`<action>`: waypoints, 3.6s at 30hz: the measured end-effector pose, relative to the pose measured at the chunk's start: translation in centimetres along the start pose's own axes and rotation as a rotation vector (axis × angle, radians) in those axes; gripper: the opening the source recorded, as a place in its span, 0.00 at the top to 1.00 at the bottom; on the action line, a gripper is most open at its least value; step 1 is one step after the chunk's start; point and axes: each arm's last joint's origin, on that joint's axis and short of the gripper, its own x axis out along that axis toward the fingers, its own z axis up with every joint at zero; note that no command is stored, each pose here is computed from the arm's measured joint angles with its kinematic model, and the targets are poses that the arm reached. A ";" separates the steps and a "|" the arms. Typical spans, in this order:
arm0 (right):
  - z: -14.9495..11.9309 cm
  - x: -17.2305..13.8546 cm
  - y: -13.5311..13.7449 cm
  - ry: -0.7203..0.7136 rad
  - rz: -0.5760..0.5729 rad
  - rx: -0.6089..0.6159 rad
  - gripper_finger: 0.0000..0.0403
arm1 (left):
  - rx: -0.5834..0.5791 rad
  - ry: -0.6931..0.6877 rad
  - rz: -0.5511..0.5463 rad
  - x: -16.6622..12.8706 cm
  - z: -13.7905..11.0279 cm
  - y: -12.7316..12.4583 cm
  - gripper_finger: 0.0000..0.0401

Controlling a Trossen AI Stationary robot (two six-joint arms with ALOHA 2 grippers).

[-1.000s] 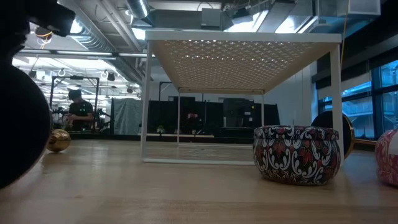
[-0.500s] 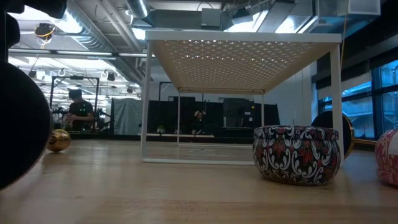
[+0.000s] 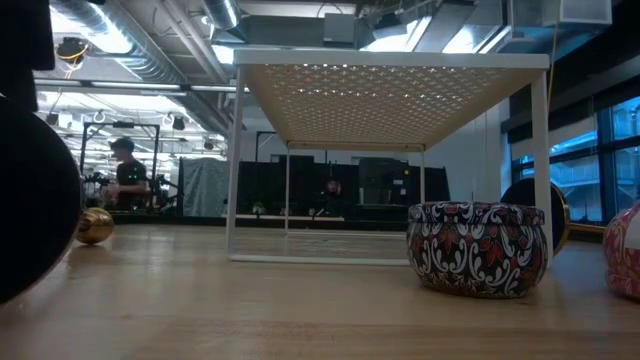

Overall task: Pick & Place candle stick holders
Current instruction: Put the top silver scented candle on the shelf

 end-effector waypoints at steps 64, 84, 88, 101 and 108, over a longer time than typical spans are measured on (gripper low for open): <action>0.0 0.0 0.0 0.000 0.000 0.000 0.07 | 0.008 0.080 0.190 4.0 -2.6 -0.3 0.00; 0.0 0.0 0.0 0.000 0.000 0.000 0.07 | 0.031 0.087 0.209 4.5 -2.6 -0.3 0.00; 0.0 0.0 0.0 0.000 0.000 0.000 0.07 | 0.043 0.119 0.237 5.1 -3.0 -0.4 0.00; 0.0 0.0 0.0 0.000 0.000 0.000 0.07 | 0.056 0.116 0.234 5.4 -3.1 -0.6 0.00; 0.0 0.0 0.0 0.000 0.000 0.000 0.07 | 0.056 0.115 0.238 5.6 -2.7 -0.6 0.00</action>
